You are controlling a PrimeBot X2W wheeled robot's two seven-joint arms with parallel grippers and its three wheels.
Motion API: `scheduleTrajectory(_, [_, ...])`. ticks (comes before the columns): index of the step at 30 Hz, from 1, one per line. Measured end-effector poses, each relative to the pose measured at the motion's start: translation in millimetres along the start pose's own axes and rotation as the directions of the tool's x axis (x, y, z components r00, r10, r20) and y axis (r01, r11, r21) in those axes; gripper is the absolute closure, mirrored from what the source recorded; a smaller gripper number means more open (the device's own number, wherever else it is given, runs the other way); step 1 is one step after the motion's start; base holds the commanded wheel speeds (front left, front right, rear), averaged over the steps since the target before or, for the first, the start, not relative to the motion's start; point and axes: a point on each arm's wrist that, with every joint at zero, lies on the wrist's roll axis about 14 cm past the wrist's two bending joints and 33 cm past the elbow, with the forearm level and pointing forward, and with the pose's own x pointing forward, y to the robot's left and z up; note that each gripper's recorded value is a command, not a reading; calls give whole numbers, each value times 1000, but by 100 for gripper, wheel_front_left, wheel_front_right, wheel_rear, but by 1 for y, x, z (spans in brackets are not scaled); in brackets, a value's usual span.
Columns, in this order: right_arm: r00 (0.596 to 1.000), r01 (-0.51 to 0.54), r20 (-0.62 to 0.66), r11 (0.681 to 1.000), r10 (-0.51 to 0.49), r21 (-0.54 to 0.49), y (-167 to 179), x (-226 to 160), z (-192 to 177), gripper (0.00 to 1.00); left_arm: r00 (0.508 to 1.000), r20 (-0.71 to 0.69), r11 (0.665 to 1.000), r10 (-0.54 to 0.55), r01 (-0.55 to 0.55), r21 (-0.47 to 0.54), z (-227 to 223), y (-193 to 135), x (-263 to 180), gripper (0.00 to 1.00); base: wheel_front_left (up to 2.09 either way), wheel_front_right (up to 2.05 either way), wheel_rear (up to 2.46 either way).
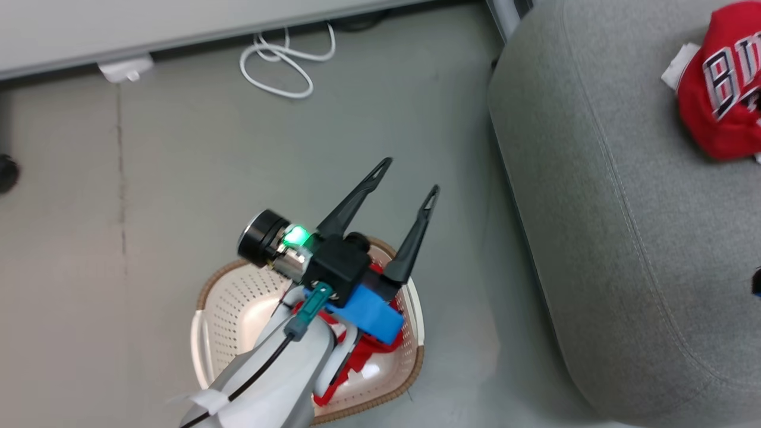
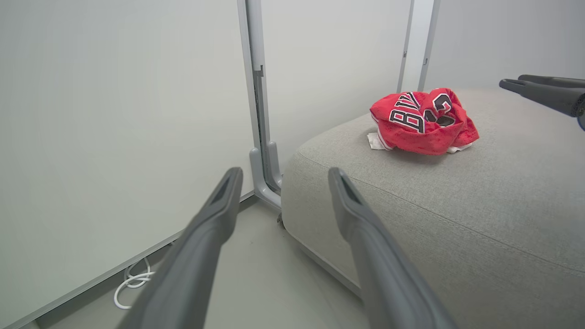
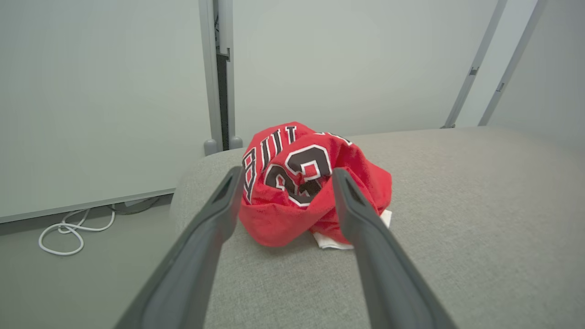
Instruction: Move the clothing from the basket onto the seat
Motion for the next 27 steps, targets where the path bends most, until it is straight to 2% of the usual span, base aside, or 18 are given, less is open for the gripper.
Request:
scheduleTrajectory(5, [991,-109,80,993,105,42,40,-9,25,0,993,18,993,113,-113,15,15,21,-24,0,0,0,0])
scheduleTrajectory(10, [966,-211,165,975,197,73,78,-18,52,0,969,54,970,241,-243,30,34,47,-52,0,0,0,0])
scheduleTrajectory(17, [921,-334,246,937,301,105,124,-35,78,0,913,109,916,393,-400,44,58,78,-93,0,0,0,0])
scheduleTrajectory(27, [873,-438,302,888,382,141,160,-65,97,0,831,154,836,535,-547,47,75,105,-149,0,0,0,0])
